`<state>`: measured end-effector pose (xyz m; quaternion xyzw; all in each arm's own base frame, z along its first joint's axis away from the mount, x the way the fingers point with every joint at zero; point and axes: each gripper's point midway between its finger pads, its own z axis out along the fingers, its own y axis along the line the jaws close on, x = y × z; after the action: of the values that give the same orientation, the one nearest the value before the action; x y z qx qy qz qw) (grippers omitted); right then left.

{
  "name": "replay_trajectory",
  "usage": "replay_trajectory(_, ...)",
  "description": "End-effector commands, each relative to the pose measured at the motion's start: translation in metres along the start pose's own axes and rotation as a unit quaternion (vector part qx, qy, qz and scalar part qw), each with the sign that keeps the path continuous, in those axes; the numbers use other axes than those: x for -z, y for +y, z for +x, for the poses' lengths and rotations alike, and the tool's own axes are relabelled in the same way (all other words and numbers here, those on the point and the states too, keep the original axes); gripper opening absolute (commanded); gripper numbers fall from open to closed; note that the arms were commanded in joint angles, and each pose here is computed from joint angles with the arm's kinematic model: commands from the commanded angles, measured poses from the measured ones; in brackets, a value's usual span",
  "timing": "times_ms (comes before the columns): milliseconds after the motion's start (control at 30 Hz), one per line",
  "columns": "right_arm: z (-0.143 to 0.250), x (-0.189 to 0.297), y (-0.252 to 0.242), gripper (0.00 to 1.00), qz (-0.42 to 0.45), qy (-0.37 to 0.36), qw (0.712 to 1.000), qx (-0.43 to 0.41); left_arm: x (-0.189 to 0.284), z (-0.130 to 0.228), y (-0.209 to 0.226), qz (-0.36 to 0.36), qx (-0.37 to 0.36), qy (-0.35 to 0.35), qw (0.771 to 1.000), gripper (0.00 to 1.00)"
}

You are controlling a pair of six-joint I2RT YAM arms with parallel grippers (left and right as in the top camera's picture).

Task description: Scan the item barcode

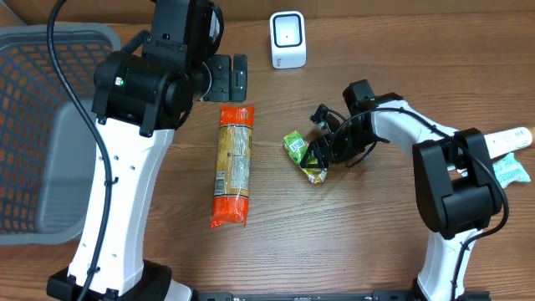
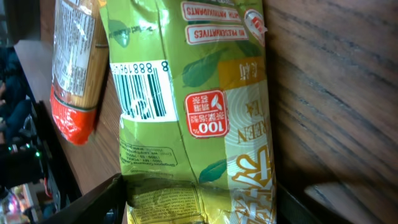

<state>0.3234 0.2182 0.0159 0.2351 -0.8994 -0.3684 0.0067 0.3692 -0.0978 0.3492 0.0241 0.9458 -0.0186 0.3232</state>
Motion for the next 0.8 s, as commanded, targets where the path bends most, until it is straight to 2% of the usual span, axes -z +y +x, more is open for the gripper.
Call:
replay_trajectory(0,0.043,-0.034,-0.030,0.69,0.071,0.077,0.993,-0.059,-0.001,-0.001,0.003,-0.006,-0.008,-0.001,1.000,1.00)
replay_trajectory(33,0.044,-0.036,-0.029,0.67,0.075,0.079,0.992,-0.056,-0.001,-0.001,0.003,-0.006,-0.008,-0.001,1.000,1.00)
replay_trajectory(200,0.044,-0.041,-0.037,0.40,0.130,0.080,0.984,-0.097,-0.001,-0.001,0.003,-0.006,-0.008,-0.001,1.000,1.00)
replay_trajectory(300,0.045,-0.041,-0.042,0.28,0.154,0.080,0.978,-0.113,-0.001,-0.001,0.003,-0.006,-0.008,-0.001,1.000,1.00)
replay_trajectory(433,0.044,-0.038,-0.041,0.12,0.154,0.083,0.978,-0.117,-0.001,-0.001,0.003,-0.006,-0.008,-0.001,1.000,1.00)
replay_trajectory(567,0.033,-0.020,-0.036,0.04,0.161,0.086,0.975,-0.127,-0.001,-0.001,0.003,-0.006,-0.008,-0.001,1.000,1.00)
replay_trajectory(700,0.018,0.009,-0.032,0.04,0.206,0.084,0.967,-0.125,-0.001,-0.001,0.003,-0.006,-0.008,-0.001,1.000,1.00)
replay_trajectory(767,0.011,0.030,-0.035,0.04,0.260,0.072,0.953,-0.138,-0.001,-0.001,0.003,-0.006,-0.008,-0.001,1.000,1.00)
